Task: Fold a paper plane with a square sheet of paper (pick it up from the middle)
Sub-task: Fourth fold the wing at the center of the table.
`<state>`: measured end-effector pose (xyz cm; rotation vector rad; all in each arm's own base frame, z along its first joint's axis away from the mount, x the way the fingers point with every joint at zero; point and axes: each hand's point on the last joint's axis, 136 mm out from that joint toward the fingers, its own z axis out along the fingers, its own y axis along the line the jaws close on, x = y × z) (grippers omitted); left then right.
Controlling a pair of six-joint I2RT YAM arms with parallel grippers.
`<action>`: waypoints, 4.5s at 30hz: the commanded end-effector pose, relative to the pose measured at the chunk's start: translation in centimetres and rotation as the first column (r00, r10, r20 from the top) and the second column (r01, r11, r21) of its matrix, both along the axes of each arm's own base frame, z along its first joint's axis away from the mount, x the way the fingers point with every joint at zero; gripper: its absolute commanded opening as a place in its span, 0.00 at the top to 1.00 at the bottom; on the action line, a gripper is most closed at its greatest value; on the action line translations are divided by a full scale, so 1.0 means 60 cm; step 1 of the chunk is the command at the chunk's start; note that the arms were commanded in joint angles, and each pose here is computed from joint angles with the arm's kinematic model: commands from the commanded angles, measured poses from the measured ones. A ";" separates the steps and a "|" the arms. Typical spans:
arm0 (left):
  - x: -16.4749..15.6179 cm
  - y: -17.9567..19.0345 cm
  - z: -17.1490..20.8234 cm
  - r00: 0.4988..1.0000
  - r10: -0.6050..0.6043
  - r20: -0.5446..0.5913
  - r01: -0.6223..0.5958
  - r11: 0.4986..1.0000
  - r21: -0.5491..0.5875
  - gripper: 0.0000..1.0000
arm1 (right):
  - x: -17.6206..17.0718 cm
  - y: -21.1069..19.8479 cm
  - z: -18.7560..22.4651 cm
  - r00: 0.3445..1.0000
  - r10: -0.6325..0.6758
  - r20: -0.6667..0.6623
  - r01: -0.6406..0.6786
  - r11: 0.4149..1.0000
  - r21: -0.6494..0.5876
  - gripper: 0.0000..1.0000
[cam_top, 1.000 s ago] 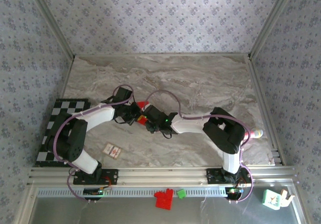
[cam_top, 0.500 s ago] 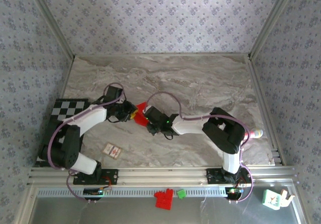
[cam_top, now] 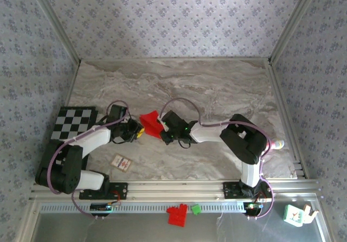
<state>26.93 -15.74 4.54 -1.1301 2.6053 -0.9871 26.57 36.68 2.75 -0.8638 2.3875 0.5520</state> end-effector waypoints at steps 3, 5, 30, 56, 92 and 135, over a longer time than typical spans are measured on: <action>0.013 -0.032 0.016 0.993 -0.072 0.092 0.076 0.996 -0.045 0.81 | -0.006 0.005 0.016 0.996 0.007 -0.094 0.002 0.995 0.096 0.87; 0.016 -0.038 0.017 0.988 -0.100 0.116 0.104 0.994 -0.035 0.81 | -0.005 0.005 0.016 0.992 0.008 -0.124 0.007 0.993 0.118 0.87; 0.025 -0.086 0.005 0.924 -0.302 0.233 0.307 0.952 0.015 0.62 | 0.003 0.006 0.007 0.933 0.018 -0.359 0.080 0.963 0.256 0.90; 0.034 -0.101 -0.003 0.895 -0.364 0.258 0.362 0.930 0.055 0.50 | 0.000 0.008 -0.006 0.907 0.030 -0.421 0.091 0.961 0.263 0.89; -0.016 -0.053 -0.098 0.940 -0.325 -0.106 0.340 0.923 0.179 0.50 | -0.022 -0.012 0.011 0.894 0.017 -0.448 0.105 0.963 0.247 0.81; 0.058 -0.094 0.078 0.881 -0.388 0.272 0.356 0.921 0.160 0.51 | -0.035 -0.036 -0.052 0.837 -0.042 -0.546 0.152 0.976 0.159 0.91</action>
